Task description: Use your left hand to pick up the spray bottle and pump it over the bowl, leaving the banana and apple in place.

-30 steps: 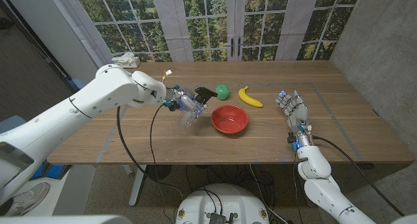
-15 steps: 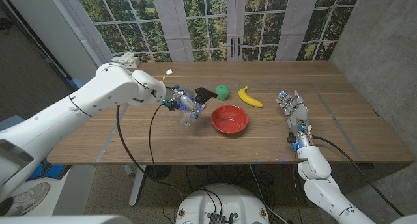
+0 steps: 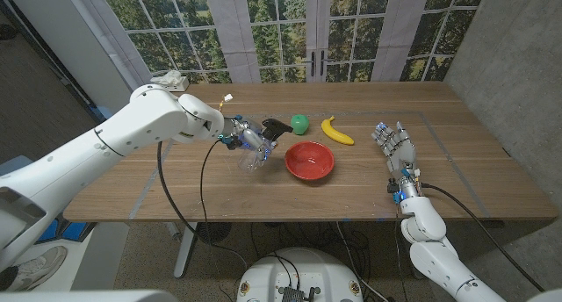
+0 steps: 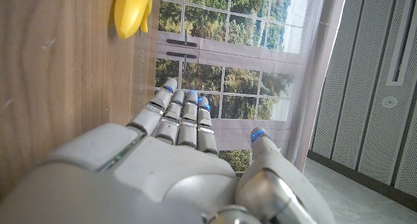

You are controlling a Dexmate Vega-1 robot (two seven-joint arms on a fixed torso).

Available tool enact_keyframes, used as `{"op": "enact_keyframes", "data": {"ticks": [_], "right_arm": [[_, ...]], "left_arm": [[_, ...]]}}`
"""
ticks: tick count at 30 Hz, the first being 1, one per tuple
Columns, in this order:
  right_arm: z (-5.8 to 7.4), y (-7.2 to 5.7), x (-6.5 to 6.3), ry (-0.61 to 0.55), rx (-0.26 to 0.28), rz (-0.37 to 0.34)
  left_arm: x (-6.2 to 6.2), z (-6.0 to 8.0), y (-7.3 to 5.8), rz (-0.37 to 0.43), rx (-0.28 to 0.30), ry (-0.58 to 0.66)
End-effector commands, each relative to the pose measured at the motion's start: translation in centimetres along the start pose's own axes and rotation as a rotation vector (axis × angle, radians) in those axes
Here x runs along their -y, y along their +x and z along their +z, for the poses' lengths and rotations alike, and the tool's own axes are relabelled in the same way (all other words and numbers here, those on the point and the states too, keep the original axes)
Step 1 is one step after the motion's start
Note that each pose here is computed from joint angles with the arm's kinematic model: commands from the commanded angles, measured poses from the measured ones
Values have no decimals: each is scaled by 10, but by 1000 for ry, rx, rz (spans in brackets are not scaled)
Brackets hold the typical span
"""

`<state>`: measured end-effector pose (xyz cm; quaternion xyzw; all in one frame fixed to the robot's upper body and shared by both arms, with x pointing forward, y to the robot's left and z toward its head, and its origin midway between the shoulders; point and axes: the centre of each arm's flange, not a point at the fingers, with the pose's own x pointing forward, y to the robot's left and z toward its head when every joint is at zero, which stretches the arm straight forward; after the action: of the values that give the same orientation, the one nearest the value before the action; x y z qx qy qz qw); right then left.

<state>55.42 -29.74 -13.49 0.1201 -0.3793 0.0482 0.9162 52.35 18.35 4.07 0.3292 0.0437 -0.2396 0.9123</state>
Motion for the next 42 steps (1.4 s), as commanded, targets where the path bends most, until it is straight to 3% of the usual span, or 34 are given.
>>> {"op": "enact_keyframes", "data": {"ticks": [1,25,42], "right_arm": [[0,3,1,3,1,5],[-1,12,4,-3,-10,6],[0,17,1,-7,-3,2]], "left_arm": [[2,2,3,-14,10,18],[-1,2,15,17,157,-38],[-6,1,21,-37,217,-37]]}}
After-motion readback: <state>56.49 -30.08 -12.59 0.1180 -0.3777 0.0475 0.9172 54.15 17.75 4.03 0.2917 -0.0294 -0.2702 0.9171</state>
